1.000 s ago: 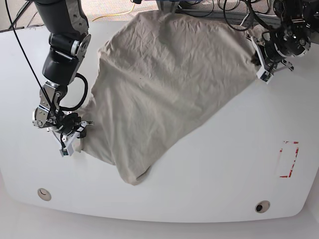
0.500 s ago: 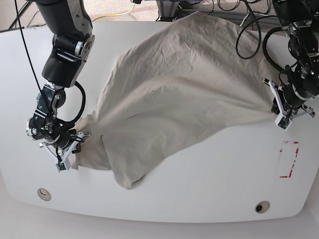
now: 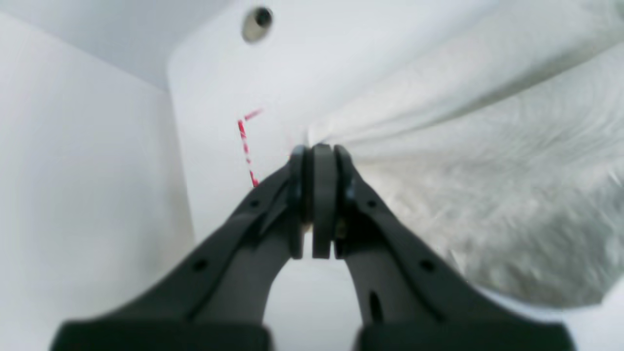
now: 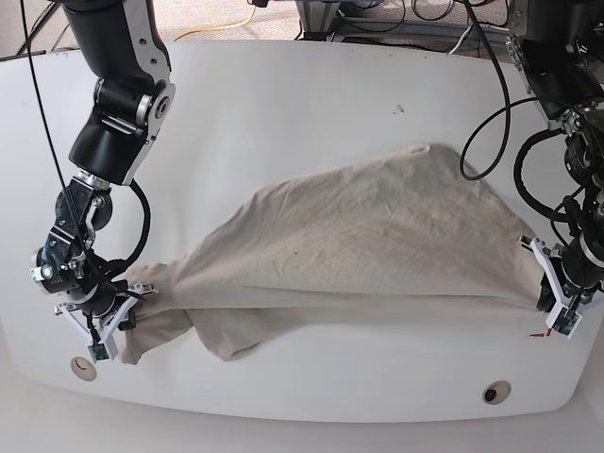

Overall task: Layout the t-shirt on the table in an organized manner, then fold the t-shirt properly
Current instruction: 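Pull the shirt with both grippers, stretching it lengthwise across the table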

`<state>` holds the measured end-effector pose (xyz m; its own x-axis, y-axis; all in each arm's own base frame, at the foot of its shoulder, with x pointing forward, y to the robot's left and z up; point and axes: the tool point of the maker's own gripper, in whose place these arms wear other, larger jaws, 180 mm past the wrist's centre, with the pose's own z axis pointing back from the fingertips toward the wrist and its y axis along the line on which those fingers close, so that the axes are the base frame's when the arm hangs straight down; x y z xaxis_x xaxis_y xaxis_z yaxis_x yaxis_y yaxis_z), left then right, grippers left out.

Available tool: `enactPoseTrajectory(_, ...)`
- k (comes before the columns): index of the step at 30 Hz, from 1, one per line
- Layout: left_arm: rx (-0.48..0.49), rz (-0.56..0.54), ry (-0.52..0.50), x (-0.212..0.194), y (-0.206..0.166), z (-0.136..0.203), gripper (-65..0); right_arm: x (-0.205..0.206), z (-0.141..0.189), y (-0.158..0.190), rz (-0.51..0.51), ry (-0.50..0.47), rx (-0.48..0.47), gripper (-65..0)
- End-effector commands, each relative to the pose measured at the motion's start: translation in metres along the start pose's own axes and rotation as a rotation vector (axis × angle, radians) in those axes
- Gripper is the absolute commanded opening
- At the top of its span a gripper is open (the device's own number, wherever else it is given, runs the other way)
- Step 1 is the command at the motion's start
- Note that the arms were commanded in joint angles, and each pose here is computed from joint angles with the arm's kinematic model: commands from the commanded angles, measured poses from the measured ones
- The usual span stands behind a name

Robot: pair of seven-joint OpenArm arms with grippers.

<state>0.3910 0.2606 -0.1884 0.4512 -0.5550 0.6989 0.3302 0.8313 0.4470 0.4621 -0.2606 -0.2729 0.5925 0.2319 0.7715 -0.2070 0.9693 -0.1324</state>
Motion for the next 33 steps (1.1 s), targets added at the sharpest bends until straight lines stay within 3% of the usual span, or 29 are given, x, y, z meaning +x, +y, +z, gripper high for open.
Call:
enactPoseTrajectory(1,0.036,-0.029,-0.019,0.018,0.013,-0.001,-64.6,0.031,0.014,-0.02,0.014,-0.081,-0.043,-65.0)
enactPoseTrajectory(15,0.026,-0.055,0.072,0.01,0.013,-0.025,-64.6,0.019,0.014,-0.025,0.016,-0.054,-0.052,-65.0)
enactPoseTrajectory(24,-0.006,-0.025,0.045,0.006,0.011,-0.037,-63.2,0.003,0.011,-0.021,0.013,-0.027,-0.044,-65.0)
enactPoseTrajectory(26,-0.013,-0.012,0.056,0.001,0.011,-0.04,-58.5,-0.002,0.011,-0.02,0.011,-0.019,-0.04,-65.0)
enactPoseTrajectory(33,-0.001,-0.006,0.066,-0.015,0.03,-0.043,-27.6,-0.007,0.01,-0.018,0.011,-0.008,-0.037,-65.0)
